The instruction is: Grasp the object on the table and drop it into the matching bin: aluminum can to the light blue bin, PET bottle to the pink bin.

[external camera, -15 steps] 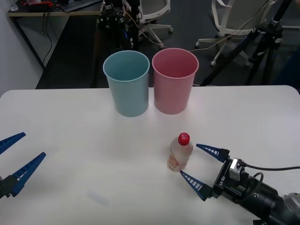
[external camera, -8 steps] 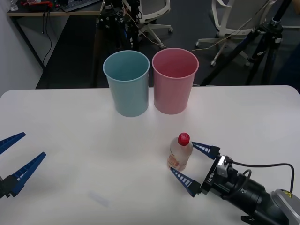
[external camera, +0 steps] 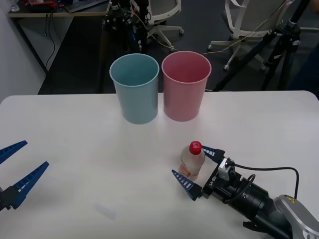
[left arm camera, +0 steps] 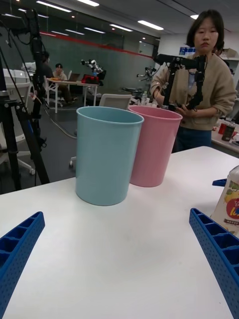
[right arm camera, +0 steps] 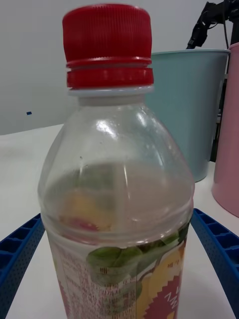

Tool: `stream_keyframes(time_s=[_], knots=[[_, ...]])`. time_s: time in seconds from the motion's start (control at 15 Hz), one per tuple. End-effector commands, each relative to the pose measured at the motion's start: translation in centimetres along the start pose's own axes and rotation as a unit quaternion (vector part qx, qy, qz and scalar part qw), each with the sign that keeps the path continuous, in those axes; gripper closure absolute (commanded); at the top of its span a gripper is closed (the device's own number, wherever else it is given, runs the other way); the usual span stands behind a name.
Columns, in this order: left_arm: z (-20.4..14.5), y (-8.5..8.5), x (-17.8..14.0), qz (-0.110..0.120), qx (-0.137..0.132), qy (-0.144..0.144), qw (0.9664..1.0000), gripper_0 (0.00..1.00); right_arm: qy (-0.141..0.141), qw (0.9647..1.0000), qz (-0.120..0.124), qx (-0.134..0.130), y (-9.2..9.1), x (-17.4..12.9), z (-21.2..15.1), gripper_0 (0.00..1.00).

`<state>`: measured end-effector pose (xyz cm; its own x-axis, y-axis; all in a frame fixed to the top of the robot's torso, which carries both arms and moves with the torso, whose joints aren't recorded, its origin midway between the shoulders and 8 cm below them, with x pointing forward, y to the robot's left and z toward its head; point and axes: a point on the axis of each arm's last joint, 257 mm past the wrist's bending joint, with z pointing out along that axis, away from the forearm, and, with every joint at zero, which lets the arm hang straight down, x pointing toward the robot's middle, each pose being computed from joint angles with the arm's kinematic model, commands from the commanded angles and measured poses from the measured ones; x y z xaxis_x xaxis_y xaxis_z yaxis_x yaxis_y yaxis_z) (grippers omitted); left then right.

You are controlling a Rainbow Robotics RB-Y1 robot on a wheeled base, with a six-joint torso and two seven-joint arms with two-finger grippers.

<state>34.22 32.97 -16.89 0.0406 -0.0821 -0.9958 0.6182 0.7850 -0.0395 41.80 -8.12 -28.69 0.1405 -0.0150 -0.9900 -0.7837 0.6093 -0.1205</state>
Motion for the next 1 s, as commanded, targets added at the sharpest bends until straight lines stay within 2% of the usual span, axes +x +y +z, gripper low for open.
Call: stream_keyframes(time_s=[0.07,0.27,0.33,0.4,0.47,1.0], knots=[[0.00,0.00,0.00,0.000,0.000,0.000,1.0000,0.00,-0.002,1.0000,-0.002,0.001,-0.19,-0.24,0.49,0.00],[0.00,0.00,0.00,0.000,0.000,0.000,1.0000,0.00,-0.002,1.0000,-0.003,-0.003,0.08,-0.29,0.71,0.00],[0.00,0.00,0.00,0.000,0.000,0.000,1.0000,0.00,-0.002,1.0000,-0.002,-0.004,0.15,-0.28,0.74,0.29],[0.00,0.00,0.00,0.000,0.000,0.000,1.0000,0.00,-0.003,1.0000,-0.001,-0.003,0.12,-0.31,0.76,0.97],[0.00,0.00,0.00,0.000,0.000,0.000,1.0000,0.00,-0.002,1.0000,0.000,-0.003,0.08,-0.29,0.71,1.00],[0.00,0.00,0.00,0.000,0.000,0.000,1.0000,0.00,0.000,1.0000,-0.005,-0.008,0.13,-0.17,0.17,1.00]])
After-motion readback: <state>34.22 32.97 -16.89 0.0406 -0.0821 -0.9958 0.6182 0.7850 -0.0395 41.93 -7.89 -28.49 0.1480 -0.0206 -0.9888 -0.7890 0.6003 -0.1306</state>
